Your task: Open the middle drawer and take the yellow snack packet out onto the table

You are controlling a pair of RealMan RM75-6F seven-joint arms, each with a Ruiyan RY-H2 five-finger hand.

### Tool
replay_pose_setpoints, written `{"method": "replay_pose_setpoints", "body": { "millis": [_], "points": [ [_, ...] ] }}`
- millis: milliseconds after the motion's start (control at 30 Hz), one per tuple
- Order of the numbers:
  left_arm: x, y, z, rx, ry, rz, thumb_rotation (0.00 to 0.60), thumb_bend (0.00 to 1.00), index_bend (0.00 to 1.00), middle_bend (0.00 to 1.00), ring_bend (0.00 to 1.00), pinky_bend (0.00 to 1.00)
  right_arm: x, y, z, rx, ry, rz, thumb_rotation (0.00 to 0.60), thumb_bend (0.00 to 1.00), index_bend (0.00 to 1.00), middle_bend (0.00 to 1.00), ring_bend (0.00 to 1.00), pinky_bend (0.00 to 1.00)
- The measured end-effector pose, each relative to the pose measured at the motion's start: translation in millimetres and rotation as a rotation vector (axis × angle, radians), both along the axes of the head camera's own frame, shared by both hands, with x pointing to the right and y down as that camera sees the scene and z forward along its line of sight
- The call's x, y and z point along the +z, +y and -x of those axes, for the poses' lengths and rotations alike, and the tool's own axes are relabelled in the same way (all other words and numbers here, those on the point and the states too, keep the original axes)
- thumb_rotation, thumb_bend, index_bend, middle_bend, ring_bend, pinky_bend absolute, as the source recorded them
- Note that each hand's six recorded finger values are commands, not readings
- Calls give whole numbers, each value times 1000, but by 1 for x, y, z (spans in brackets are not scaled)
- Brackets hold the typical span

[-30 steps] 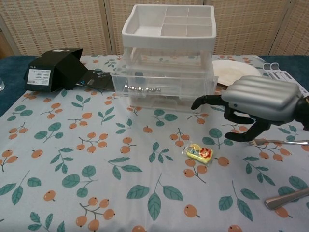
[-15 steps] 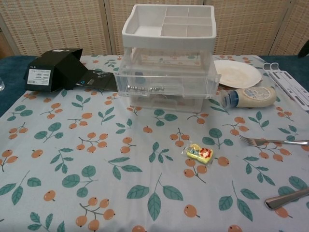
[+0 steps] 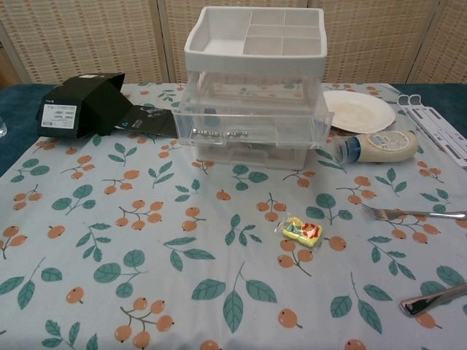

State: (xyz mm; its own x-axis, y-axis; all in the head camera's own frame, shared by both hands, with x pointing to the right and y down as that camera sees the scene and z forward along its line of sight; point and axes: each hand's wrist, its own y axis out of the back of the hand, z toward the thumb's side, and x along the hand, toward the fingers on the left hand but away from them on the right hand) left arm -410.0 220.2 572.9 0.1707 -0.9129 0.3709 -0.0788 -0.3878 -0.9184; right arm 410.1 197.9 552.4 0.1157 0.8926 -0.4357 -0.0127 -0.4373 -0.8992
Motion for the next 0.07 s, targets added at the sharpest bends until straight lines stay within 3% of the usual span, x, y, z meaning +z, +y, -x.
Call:
{"method": "replay_pose_setpoints", "body": {
  "millis": [67],
  "points": [
    [0, 1, 0, -1, 2, 0, 600, 270, 183, 70, 57, 92, 0, 3, -1, 6, -9, 17, 600, 408, 0, 111, 53, 101]
  ]
}}
